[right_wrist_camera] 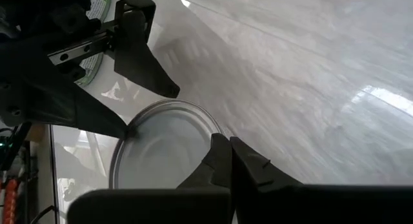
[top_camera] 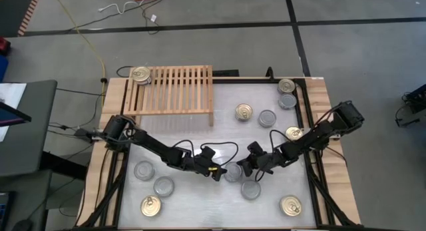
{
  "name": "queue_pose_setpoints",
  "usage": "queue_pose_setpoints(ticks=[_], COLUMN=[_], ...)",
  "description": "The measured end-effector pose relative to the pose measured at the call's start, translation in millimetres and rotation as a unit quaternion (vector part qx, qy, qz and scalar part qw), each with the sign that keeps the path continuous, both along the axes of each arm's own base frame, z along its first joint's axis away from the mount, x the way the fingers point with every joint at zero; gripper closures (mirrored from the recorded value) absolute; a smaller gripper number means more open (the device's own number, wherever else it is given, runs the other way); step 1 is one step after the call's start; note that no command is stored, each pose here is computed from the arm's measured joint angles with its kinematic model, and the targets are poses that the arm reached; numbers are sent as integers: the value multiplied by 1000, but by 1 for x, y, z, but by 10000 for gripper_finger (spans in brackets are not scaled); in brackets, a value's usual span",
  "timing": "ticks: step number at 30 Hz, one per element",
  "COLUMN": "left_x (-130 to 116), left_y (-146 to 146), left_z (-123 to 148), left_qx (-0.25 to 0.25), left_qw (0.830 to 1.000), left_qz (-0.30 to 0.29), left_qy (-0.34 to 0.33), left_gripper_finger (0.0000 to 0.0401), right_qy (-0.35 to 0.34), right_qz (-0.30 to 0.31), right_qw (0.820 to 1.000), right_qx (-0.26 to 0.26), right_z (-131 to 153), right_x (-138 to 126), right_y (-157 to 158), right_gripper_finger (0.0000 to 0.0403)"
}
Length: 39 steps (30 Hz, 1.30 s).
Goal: Stack canned seafood by type on shelf
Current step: Put the green tuna can on the shelf
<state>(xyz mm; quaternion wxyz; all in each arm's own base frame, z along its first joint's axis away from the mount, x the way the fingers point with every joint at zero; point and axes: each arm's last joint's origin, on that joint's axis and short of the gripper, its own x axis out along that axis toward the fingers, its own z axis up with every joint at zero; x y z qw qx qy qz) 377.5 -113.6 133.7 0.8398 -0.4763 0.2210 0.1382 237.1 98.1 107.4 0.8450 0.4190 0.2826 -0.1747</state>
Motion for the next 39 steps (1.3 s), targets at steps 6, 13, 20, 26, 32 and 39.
queue_pose_setpoints(ticks=[6,13,20,26,32,39], left_x=[0,1,1,1,3,3], left_y=[0,-1,-2,-3,-3,-2], left_z=[0,2,1,2,4,6], left_qx=[-13,-39,-93,-153,-178,-184], left_qw=[1000,999,995,987,982,980], left_qz=[6,12,23,43,58,67], left_qy=[0,-10,-4,-6,-19,-28], left_gripper_finger=[150,150,150,150,150,150], right_qy=[1,0,-3,-3,-3,-2], right_qz=[0,0,0,1,3,3], right_qw=[1000,1000,1000,1000,1000,1000], right_qx=[0,0,2,1,-1,-2], right_z=[0,0,0,0,0,0], right_x=[0,0,0,0,0,0], right_y=[0,0,0,0,0,0], right_gripper_finger=[384,384,384,384,385,385])
